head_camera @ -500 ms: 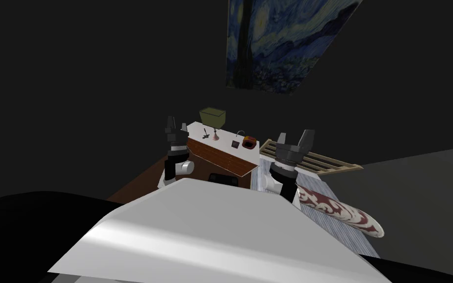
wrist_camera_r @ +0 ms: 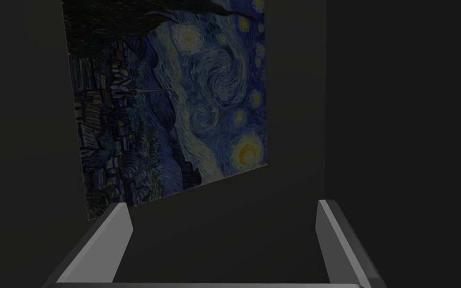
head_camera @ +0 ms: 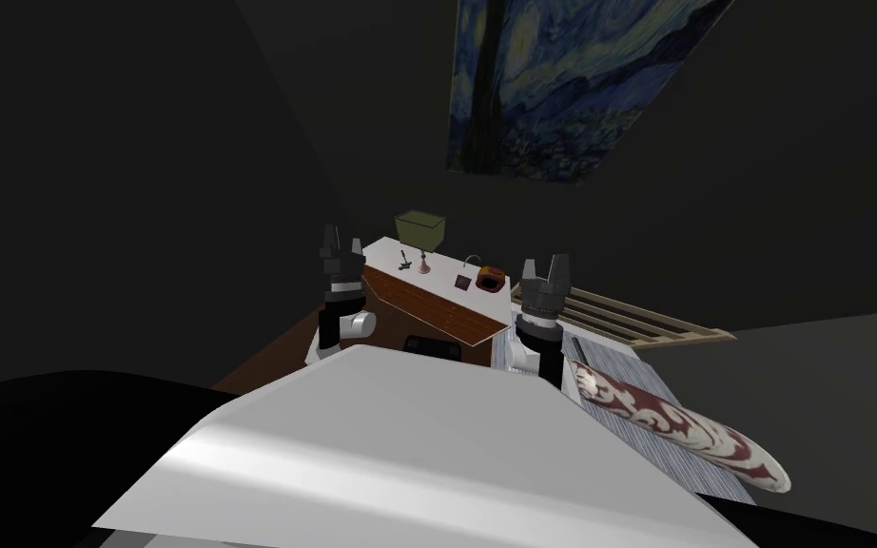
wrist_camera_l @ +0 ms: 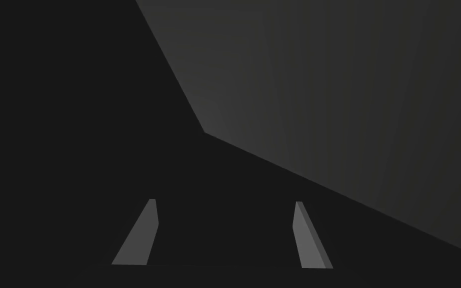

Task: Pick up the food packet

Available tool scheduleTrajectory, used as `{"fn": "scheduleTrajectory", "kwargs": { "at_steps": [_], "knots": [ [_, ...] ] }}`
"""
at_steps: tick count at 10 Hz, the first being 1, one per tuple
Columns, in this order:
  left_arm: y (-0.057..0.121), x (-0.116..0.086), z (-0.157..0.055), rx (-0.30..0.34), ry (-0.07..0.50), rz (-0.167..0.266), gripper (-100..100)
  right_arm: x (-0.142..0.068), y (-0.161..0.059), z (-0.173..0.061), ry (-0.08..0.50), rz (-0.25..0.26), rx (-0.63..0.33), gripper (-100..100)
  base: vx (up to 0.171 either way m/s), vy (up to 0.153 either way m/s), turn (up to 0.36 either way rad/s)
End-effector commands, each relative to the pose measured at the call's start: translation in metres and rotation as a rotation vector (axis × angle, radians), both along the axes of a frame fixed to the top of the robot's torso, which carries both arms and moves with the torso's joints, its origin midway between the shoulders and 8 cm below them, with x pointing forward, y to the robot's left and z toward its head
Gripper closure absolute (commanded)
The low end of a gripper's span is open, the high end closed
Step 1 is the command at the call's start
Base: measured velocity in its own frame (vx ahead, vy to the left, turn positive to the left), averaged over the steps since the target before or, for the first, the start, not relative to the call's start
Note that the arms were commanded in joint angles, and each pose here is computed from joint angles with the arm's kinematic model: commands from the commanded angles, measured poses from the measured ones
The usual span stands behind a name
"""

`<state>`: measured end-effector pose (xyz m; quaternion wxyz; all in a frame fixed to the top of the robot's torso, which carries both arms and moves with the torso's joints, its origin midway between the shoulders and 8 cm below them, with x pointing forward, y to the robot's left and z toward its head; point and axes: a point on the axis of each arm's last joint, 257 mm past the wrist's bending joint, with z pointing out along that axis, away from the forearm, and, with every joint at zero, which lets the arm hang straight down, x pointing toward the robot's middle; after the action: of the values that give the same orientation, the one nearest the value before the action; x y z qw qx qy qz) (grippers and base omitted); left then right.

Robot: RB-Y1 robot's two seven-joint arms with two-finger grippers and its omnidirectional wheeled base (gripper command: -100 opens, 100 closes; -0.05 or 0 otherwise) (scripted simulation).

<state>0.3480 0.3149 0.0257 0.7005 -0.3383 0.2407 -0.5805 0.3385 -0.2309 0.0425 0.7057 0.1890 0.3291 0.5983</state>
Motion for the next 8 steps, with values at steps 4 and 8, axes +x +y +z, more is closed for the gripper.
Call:
{"fn": "scheduleTrajectory", "kwargs": {
  "at_steps": [4, 8],
  "knots": [
    [0.000, 0.000, 0.000, 0.000, 0.000, 0.000, 0, 0.010, 0.033, -0.023, 0.037, 0.085, -0.129, -100, 0.057, 0.155, 0.095],
    [0.000, 0.000, 0.000, 0.000, 0.000, 0.000, 0, 0.014, 0.063, -0.053, 0.076, 0.167, -0.260, -100, 0.079, 0.183, 0.125]
  ]
}}
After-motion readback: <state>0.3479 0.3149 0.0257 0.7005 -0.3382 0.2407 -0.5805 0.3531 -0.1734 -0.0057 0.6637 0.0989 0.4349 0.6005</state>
